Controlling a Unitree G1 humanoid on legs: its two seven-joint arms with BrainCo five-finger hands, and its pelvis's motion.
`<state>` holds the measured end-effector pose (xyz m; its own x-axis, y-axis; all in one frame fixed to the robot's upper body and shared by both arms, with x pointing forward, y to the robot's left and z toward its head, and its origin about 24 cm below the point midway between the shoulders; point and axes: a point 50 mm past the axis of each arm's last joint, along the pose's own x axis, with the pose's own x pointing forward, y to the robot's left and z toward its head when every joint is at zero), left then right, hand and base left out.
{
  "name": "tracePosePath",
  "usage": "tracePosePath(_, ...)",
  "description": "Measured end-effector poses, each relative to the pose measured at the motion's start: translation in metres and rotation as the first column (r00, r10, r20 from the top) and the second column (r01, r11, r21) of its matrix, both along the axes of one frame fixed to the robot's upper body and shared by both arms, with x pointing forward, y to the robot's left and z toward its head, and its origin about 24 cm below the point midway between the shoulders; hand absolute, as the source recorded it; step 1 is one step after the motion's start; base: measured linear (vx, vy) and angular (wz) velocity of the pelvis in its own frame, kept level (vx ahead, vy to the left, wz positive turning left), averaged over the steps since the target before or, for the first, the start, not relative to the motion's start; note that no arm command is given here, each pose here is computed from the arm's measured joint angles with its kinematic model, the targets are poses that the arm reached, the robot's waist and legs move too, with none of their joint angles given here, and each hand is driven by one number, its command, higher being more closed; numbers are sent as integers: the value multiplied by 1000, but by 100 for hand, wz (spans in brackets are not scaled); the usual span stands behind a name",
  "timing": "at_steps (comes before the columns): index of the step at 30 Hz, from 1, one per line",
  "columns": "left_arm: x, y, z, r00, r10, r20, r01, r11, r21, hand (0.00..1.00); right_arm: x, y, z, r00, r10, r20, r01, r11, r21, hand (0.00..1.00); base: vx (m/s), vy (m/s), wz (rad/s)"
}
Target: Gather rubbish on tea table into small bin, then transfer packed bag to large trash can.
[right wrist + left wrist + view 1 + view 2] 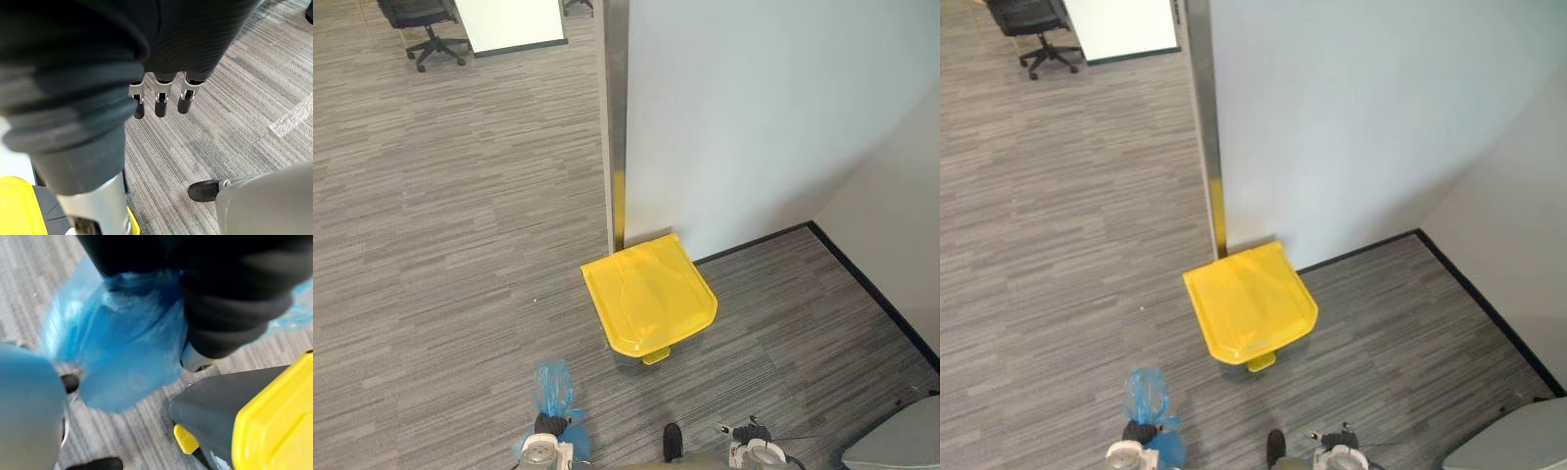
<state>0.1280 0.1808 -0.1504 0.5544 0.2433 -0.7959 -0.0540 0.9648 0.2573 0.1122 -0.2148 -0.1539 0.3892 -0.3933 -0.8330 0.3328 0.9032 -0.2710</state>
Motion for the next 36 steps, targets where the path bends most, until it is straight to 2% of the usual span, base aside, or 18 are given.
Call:
tracePosePath(3, 10, 3, 4, 999, -17, 29, 16, 1000, 14, 100, 12, -2, 7, 998, -11, 69, 12, 1000, -11, 0, -25, 142, 19)
tracePosePath(8, 2, 11, 1, 1000, -2, -11, 2, 999, 32, 100, 24, 6, 11, 994, -6, 113, 5, 1000, 2, 0, 58, 53, 5)
tracePosePath(17, 22, -19, 6, 998, -29, 51, 32, 998, -50, 100, 35, 5, 16, 990, -34, 138, 35, 999, -6, 0, 264, -71, 9)
tracePosePath(21, 23, -34, 6, 997, -47, 56, 52, 995, -85, 100, 34, 9, 15, 992, 16, 122, -14, 1000, -11, 0, 97, -45, -1)
tracePosePath(30, 25, -30, 7, 995, -80, 68, 85, 994, -71, 100, 34, 20, 11, 993, 64, 98, -66, 998, 10, 0, -53, -20, 24)
tracePosePath(34, 34, -25, 13, 990, -89, 107, 94, 994, -49, 100, 49, 26, 19, 980, 136, 146, -136, 991, -11, 0, -66, -89, 28)
tracePosePath(36, 46, -20, 21, 983, -92, 157, 98, 995, -29, 100, 76, 36, 35, 949, 203, 239, -199, 979, -40, 0, -94, -93, -12)
